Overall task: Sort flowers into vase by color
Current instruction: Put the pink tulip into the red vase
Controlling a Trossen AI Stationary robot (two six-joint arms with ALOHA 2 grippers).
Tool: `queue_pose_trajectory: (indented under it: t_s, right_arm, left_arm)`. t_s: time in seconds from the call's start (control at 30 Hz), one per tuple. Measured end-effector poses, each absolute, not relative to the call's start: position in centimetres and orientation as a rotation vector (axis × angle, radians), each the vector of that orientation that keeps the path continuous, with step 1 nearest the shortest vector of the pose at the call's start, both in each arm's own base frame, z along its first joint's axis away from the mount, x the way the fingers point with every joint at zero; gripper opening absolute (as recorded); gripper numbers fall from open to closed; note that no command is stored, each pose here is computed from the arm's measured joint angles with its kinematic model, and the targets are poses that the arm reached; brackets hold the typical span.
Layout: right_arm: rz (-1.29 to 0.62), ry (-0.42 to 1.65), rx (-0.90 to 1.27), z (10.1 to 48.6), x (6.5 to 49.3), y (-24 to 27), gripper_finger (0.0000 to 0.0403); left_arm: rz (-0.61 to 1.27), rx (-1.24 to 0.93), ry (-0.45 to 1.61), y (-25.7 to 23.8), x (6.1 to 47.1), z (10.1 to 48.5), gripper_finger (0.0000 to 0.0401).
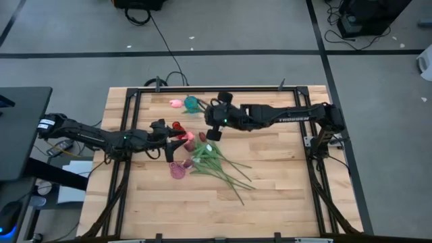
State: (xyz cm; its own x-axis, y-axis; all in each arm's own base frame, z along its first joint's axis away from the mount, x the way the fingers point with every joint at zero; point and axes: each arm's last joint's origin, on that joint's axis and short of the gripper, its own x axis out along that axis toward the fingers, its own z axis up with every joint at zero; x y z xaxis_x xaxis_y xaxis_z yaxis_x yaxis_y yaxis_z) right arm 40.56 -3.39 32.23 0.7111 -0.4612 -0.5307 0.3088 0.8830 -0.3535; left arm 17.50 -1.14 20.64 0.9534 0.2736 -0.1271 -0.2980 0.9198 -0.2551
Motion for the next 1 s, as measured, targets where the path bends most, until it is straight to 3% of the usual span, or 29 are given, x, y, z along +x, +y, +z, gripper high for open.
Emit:
queue_pose_trajectory:
  t_s: [0.23, 0.5, 1.0]
  right_arm:
    - [-0.213, 0.366, -0.164, 33.8, 42.0, -4.5, 0.0005]
    - [-0.035, -0.013, -0.122, 32.0, 42.9, -5.4, 0.0005]
    - [-0.021, -0.223, -0.097, 26.0, 46.2, -8.8, 0.0005]
  left_arm:
    - [0.322, -0.226, 0.173, -0.8, 15.3, 22.7, 0.0203]
    - [0.363, -0.24, 0.299, -0.4, 12.3, 24.3, 0.0203]
    - [0.362, -0.268, 0.303, -0.2, 10.9, 24.2, 0.0203]
